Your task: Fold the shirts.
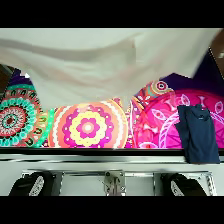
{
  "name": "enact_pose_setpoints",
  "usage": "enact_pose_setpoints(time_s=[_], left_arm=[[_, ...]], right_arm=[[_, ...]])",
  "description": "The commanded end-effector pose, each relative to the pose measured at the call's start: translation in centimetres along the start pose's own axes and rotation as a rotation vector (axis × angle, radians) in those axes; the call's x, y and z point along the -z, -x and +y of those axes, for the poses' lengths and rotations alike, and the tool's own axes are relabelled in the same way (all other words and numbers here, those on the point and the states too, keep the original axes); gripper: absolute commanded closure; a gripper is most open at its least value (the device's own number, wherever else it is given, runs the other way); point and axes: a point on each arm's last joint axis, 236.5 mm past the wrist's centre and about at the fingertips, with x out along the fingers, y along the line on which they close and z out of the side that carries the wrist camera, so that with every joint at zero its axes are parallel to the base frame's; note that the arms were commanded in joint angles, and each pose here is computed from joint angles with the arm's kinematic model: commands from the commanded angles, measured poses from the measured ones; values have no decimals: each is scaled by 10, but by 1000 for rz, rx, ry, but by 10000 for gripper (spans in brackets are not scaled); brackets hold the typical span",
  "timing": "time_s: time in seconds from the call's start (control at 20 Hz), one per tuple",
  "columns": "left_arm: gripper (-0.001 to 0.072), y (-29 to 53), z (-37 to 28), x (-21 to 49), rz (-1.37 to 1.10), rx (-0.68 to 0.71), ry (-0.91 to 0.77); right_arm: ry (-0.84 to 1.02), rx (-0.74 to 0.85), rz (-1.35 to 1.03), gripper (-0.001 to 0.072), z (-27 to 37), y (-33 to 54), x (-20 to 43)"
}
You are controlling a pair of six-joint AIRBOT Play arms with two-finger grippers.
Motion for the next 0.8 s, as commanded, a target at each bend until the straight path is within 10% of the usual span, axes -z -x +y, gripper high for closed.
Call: enact_pose_setpoints(time_s=[0.0,0.75], left_arm=[[673,58,-30,-77,-166,-62,-111],[673,43,65,155,609,-302,157]], right_arm=[[61,86,-228,646,2,81,-95],[-238,141,675,646,-19,31,135]])
